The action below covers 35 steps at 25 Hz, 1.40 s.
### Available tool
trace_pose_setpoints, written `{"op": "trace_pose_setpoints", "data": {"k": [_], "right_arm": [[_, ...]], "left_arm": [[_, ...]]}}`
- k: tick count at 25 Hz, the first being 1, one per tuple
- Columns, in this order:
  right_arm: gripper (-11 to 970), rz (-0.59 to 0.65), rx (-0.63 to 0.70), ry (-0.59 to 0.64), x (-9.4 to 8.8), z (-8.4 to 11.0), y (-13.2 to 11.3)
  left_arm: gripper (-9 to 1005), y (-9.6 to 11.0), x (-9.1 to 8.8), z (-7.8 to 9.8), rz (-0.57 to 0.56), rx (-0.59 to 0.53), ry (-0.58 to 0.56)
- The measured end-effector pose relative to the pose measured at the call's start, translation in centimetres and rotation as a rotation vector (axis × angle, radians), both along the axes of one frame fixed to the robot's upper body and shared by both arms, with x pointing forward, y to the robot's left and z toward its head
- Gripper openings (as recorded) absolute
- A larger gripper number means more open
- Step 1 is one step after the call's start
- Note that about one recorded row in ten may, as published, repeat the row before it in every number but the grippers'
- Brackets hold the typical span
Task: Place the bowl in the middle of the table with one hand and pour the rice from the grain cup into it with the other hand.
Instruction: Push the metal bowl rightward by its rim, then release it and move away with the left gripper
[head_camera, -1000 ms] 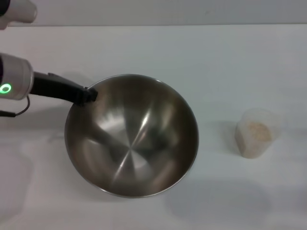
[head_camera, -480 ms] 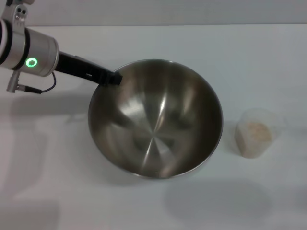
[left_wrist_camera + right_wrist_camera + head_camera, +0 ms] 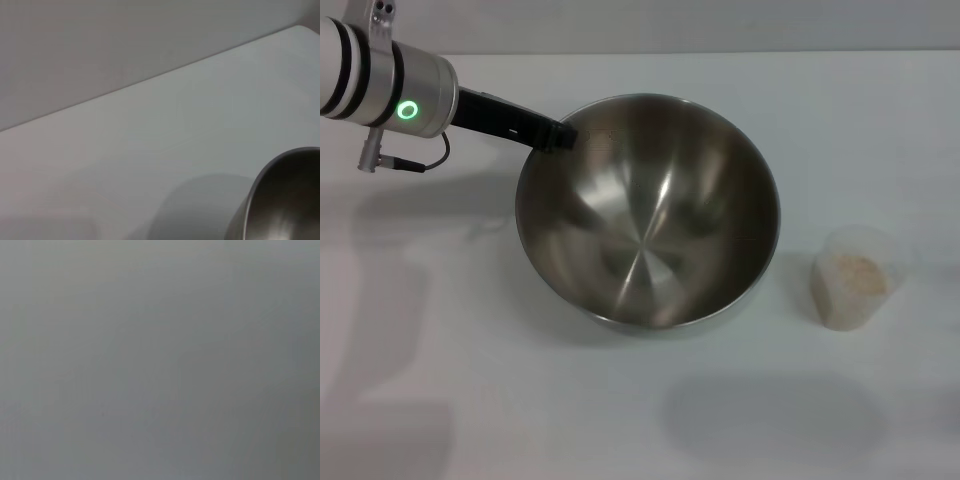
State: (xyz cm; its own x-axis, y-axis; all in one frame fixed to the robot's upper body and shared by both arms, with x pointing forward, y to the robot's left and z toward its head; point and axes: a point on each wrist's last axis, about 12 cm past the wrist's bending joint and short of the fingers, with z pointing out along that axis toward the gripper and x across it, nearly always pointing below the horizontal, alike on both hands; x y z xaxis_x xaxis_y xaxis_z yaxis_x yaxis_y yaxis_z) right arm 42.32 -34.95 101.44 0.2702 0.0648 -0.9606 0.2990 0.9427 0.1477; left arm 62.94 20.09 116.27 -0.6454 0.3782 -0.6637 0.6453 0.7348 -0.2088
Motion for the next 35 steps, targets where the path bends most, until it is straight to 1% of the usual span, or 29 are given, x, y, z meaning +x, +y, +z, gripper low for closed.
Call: {"op": "trace_pose_setpoints", "data": {"k": [5,18,22,27,30,32,33,35], "right_arm": [[839,0.002,-0.003,-0.002,0.2,0.1,0.0],[840,0.003,-0.005,-0.002,0.2,0.1,0.0],[839,0.003,-0.005,-0.001,0.2,0.1,0.1],[839,0.003,-0.004,0.002,0.0,0.0,0.1],[839,0.005,-0.005,0.005,-0.1,-0.1,0.1],[838,0.007,-0.005,0.007,-0.1,-0.1,0.1],[838,0.006,-0.007,0.008,-0.2,-0.1,0.1],[838,0.005,-0.008,0.008,-0.2,-0.1,0.0]], "left_arm": [[76,0.1,0.3,-0.6,0.016,0.003,0.002],[90,0.4,0.1,-1.4,0.033,0.006,0.010],[94,0.5,0.1,-1.4,0.038,0.003,0.011],[99,0.4,0.1,-1.0,0.034,-0.007,-0.009],[212,0.4,0.0,-0.8,0.032,-0.007,-0.023],[287,0.4,0.0,-0.2,0.028,-0.011,-0.052],[334,0.4,0.0,-0.2,0.028,-0.011,-0.052],[427,0.4,-0.3,0.7,0.019,-0.024,-0.087]]}}
